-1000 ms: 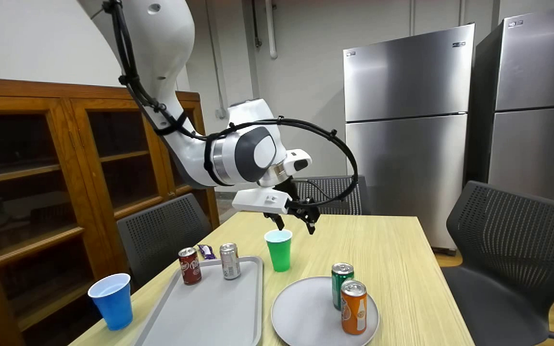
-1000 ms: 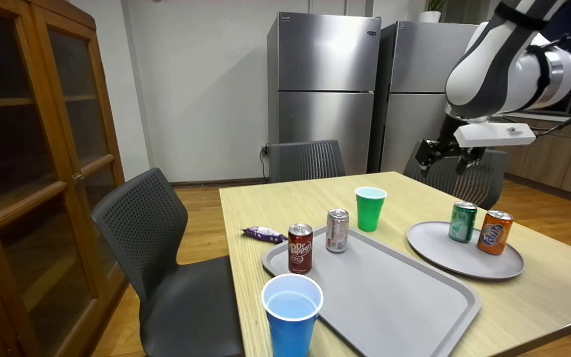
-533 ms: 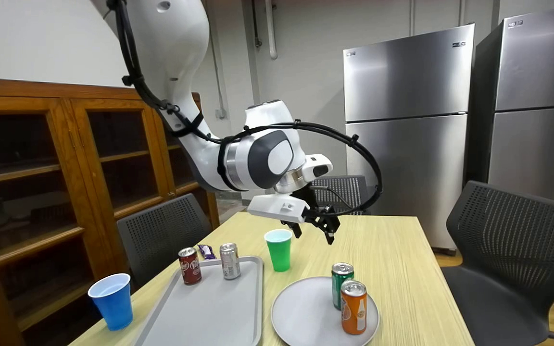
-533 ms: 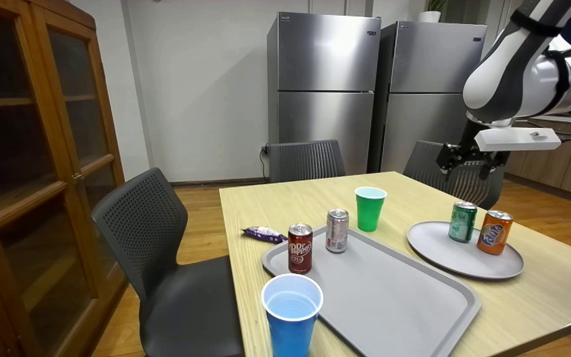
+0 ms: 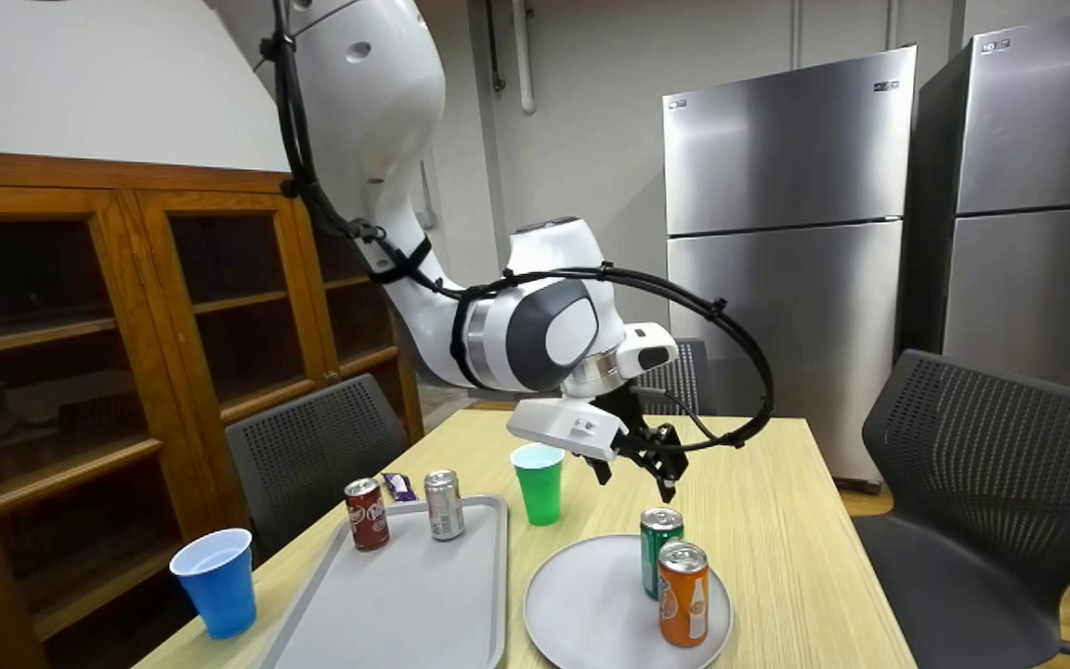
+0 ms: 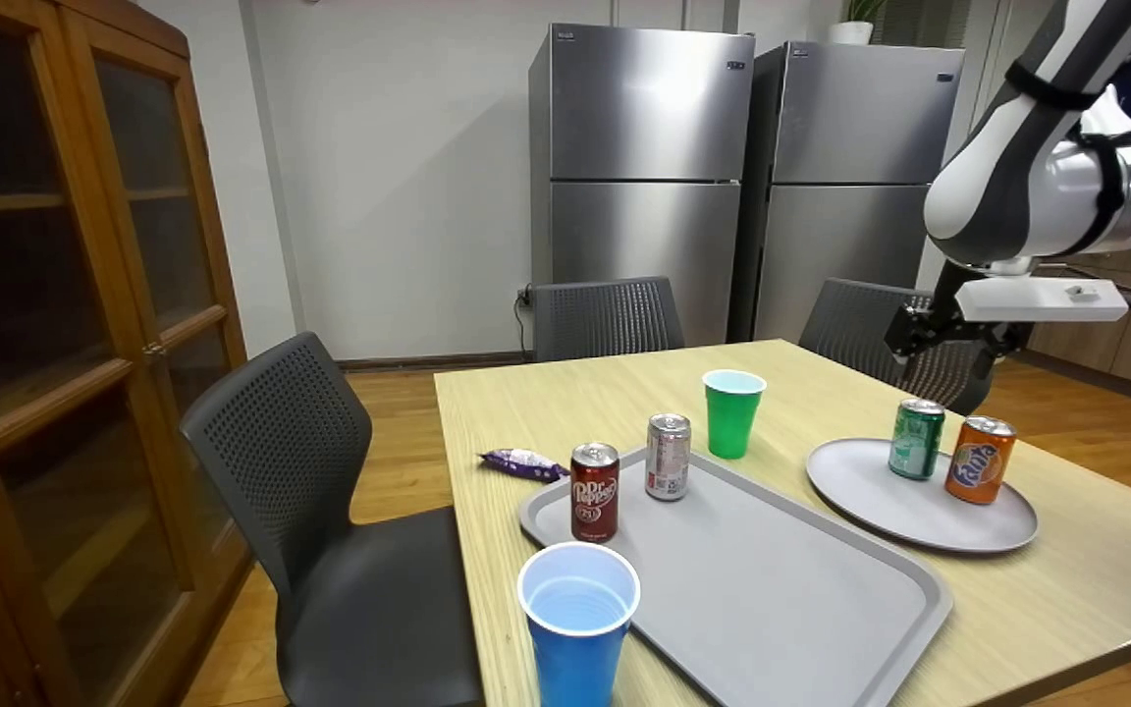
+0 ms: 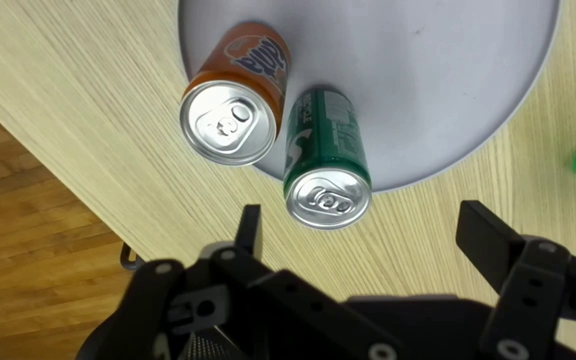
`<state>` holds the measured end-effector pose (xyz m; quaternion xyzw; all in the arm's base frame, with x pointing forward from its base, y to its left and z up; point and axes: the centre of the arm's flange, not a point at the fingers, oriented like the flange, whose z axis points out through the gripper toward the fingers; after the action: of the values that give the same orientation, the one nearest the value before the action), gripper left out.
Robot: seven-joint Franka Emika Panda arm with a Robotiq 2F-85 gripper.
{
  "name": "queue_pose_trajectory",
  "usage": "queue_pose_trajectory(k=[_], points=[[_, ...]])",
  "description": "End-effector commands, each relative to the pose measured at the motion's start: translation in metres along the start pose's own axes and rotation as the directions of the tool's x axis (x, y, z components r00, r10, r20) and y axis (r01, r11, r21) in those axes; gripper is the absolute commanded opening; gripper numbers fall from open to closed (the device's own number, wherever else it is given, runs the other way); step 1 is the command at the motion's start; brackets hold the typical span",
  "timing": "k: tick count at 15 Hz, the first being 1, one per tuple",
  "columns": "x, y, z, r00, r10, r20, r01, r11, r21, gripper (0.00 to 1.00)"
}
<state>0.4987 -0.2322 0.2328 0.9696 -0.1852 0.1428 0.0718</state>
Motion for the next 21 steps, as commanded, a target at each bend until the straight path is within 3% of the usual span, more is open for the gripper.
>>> queue_pose_trajectory(k=[1, 21], points=[[0.017, 0.012, 0.018, 1.000, 0.013, -0.002, -0.013, 1.000, 0.006, 1.00], [0.035, 0.007, 0.084, 0.998, 0.004, 0.055, -0.004, 1.000, 0.005, 1.00]])
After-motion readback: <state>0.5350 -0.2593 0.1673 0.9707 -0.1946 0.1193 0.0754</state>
